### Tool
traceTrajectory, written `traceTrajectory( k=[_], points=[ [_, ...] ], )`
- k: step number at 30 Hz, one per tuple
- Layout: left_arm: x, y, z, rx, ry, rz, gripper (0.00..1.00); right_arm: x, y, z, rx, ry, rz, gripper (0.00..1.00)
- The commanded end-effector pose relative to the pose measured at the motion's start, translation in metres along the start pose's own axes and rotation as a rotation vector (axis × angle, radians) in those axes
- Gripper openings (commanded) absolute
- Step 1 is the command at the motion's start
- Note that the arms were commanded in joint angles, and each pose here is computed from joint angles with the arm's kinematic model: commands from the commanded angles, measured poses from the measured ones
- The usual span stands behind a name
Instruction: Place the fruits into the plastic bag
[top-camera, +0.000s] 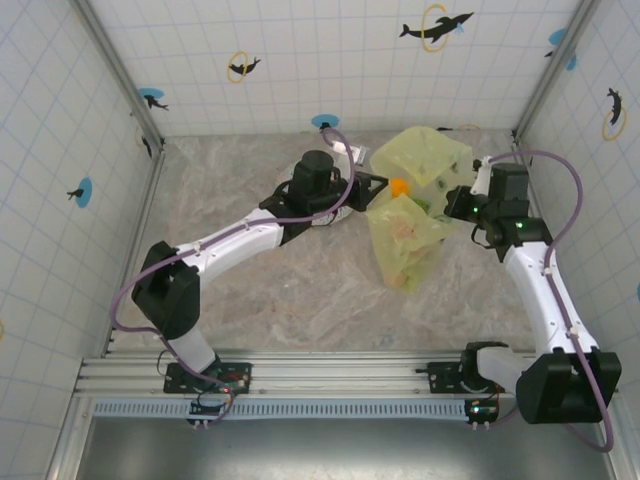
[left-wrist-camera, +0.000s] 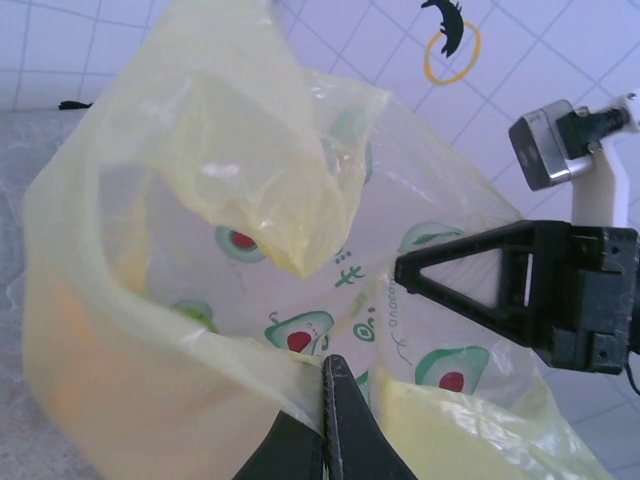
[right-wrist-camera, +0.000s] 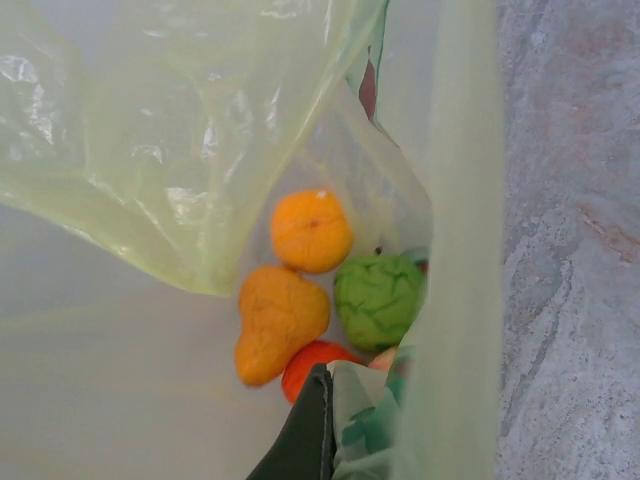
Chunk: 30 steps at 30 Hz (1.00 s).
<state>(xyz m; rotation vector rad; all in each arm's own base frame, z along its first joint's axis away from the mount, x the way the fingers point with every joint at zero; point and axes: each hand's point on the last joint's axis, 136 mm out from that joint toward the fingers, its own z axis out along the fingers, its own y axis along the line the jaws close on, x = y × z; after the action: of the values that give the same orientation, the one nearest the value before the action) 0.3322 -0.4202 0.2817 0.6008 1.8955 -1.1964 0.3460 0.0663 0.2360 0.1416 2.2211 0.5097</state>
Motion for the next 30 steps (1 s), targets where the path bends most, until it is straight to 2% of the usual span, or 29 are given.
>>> traceTrajectory(
  k=[1,8,11,13,15,25,30],
  points=[
    [0.003,0.016,0.007,-0.027,0.015,0.017,0.0,-0.009,0.005,-0.001,-0.027,-0.041,0.005,0.01],
    [0.027,0.054,0.014,-0.098,0.059,-0.046,0.0,0.03,-0.013,0.029,-0.018,0.049,0.044,0.01],
    [0.036,0.065,0.014,-0.128,0.072,-0.066,0.0,0.04,-0.017,0.037,-0.019,0.08,0.055,0.04],
    [0.039,0.068,0.012,-0.14,0.075,-0.068,0.01,0.04,-0.016,0.038,-0.028,0.082,0.056,0.07],
    [0.038,0.07,0.009,-0.15,0.068,-0.066,0.07,0.037,-0.014,0.038,-0.033,0.076,0.056,0.13],
    [0.03,0.065,-0.003,-0.16,0.037,-0.043,0.15,0.025,-0.008,0.03,-0.043,0.043,0.053,0.24],
    [0.023,0.061,-0.013,-0.171,0.013,-0.022,0.21,0.016,-0.004,0.023,-0.043,0.026,0.044,0.41]
  ],
)
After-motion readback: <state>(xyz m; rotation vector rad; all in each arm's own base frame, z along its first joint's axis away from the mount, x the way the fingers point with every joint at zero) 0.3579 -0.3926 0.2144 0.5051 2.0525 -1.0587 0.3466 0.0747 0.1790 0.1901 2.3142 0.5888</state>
